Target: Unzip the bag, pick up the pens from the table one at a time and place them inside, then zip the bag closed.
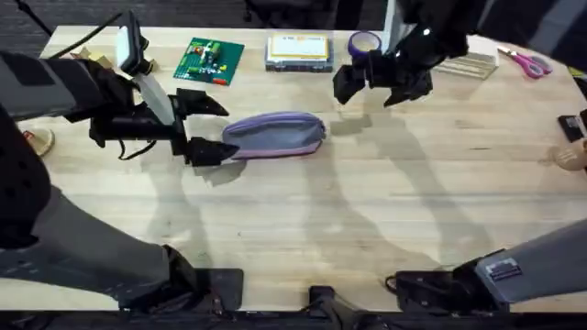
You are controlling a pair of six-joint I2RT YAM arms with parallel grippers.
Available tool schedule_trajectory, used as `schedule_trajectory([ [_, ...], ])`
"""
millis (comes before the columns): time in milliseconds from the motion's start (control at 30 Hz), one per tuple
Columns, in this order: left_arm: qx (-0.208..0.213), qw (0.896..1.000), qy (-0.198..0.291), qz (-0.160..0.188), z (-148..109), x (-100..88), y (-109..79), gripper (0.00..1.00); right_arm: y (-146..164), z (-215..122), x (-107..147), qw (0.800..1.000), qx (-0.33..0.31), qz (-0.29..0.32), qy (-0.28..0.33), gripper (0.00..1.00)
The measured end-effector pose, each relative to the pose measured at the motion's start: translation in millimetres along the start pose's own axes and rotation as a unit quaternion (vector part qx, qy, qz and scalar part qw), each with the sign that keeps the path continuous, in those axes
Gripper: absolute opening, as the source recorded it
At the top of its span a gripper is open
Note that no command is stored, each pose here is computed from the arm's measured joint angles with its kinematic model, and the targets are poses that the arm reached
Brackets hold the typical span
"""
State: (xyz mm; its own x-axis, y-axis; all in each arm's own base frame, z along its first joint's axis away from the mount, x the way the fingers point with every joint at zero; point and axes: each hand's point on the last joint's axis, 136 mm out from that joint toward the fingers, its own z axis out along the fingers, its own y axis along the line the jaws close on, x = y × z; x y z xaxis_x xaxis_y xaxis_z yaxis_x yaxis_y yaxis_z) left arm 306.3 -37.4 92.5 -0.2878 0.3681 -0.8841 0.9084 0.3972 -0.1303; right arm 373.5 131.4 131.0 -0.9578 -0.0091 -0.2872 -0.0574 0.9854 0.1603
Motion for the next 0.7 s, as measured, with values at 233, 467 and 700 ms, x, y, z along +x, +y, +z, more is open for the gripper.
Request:
schedule_trajectory([
  [233,0.004,1.000,0.001,-0.008,-0.5,-0.8,-2.2,0.994,8.7,-39.0,2.7,0.997,-0.010,-0.063,-0.034,0.998],
  [467,0.012,0.999,0.031,-0.022,-17.1,-22.5,-9.0,0.995,31.6,-85.1,16.1,0.985,-0.028,-0.151,-0.076,0.998],
  [700,-0.051,0.990,0.124,0.051,-42.7,-87.8,-32.1,0.995,16.6,-138.9,38.2,0.979,-0.004,-0.166,-0.116,0.998],
])
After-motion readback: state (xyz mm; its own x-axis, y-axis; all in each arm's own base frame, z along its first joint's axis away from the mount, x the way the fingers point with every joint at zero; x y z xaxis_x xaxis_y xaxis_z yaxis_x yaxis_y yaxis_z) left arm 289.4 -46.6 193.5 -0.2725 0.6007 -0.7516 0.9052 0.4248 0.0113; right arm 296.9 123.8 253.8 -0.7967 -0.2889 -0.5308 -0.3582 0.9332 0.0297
